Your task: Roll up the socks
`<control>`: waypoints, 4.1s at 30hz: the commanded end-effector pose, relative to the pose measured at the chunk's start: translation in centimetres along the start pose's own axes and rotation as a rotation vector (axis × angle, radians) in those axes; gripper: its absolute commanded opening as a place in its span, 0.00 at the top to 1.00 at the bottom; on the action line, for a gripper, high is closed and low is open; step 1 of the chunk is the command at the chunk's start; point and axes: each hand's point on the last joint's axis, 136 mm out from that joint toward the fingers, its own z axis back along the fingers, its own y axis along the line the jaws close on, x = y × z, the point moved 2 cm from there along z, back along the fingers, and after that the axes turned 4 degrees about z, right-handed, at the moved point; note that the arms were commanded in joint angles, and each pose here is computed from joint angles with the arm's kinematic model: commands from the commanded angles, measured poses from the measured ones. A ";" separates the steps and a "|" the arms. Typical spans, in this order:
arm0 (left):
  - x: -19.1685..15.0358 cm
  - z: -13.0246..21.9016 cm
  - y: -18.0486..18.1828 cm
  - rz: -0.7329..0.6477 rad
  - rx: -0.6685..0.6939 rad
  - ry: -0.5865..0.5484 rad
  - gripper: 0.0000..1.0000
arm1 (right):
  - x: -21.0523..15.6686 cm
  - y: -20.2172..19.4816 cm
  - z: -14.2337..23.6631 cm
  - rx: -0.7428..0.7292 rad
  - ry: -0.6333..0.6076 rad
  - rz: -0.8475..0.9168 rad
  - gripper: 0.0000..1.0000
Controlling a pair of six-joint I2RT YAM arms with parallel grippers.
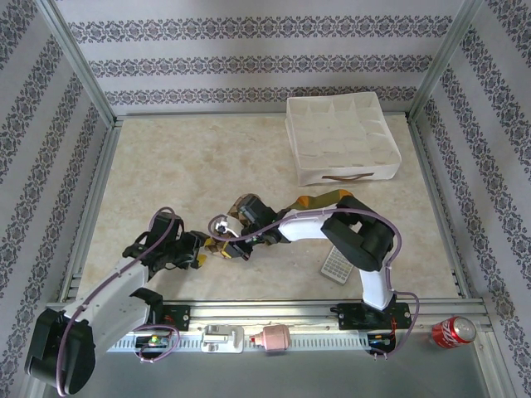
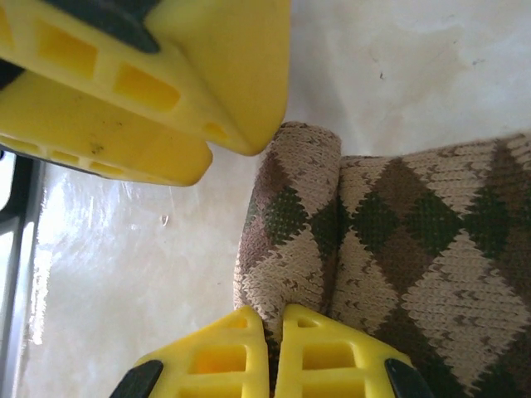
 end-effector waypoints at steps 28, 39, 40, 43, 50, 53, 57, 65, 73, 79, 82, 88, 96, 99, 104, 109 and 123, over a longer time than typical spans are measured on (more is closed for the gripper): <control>0.0 -1.4 7.3 0.099 0.357 -0.043 1.00 | -4.0 -0.4 2.6 -0.193 0.130 0.089 0.60; -0.5 -0.9 6.7 0.169 0.378 -0.059 1.00 | -1.1 5.6 2.0 -0.636 0.136 0.799 0.36; -0.4 -0.9 6.7 0.169 0.387 -0.060 1.00 | -0.6 5.5 1.7 -0.662 0.132 0.818 0.36; -0.4 -0.9 6.5 0.166 0.389 -0.064 1.00 | 0.3 5.8 0.5 -0.677 0.144 0.881 0.38; -0.3 -0.9 6.3 0.161 0.385 -0.067 1.00 | -0.5 4.5 -2.1 -0.693 0.210 0.911 0.55; -0.3 -0.9 6.4 0.158 0.384 -0.067 1.00 | -0.8 3.7 -2.6 -0.701 0.235 0.891 0.71; -0.4 -0.8 6.0 0.153 0.358 -0.066 1.00 | -1.6 3.9 -2.6 -0.649 0.254 0.836 0.99; 0.2 0.3 3.5 0.148 0.212 -0.064 0.60 | -5.0 4.6 -2.1 -0.406 0.303 0.589 1.00; 1.2 2.2 2.3 0.134 0.145 -0.042 0.45 | -6.7 4.6 -1.6 -0.205 0.293 0.337 1.00; 0.7 2.3 0.6 0.051 0.071 0.001 0.52 | -7.3 3.9 -1.1 -0.116 0.285 0.195 1.00; 0.0 2.2 -0.1 0.009 0.043 0.039 0.58 | -7.6 3.2 -0.8 -0.082 0.271 0.103 1.00; -1.4 1.5 0.3 -0.021 0.041 0.079 0.56 | -7.7 2.5 -0.6 -0.001 0.249 -0.033 1.00; -2.3 -0.5 -0.3 -0.010 -0.024 0.068 0.50 | -7.5 1.1 -0.6 0.093 0.226 -0.258 1.00; -2.3 -0.9 -0.4 -0.002 -0.019 0.063 0.50 | -7.7 0.7 -0.6 0.116 0.228 -0.315 1.00; -2.3 -1.1 0.0 0.018 -0.014 0.046 0.51 | -7.9 -0.4 -0.4 0.118 0.222 -0.397 1.00; -2.3 -1.1 0.1 0.014 -0.013 0.036 0.52 | -7.8 -1.1 -0.3 0.154 0.214 -0.475 1.00; -2.2 -3.7 -0.8 -0.008 0.020 0.039 0.54 | -8.2 -2.3 -0.7 0.214 0.227 -0.633 1.00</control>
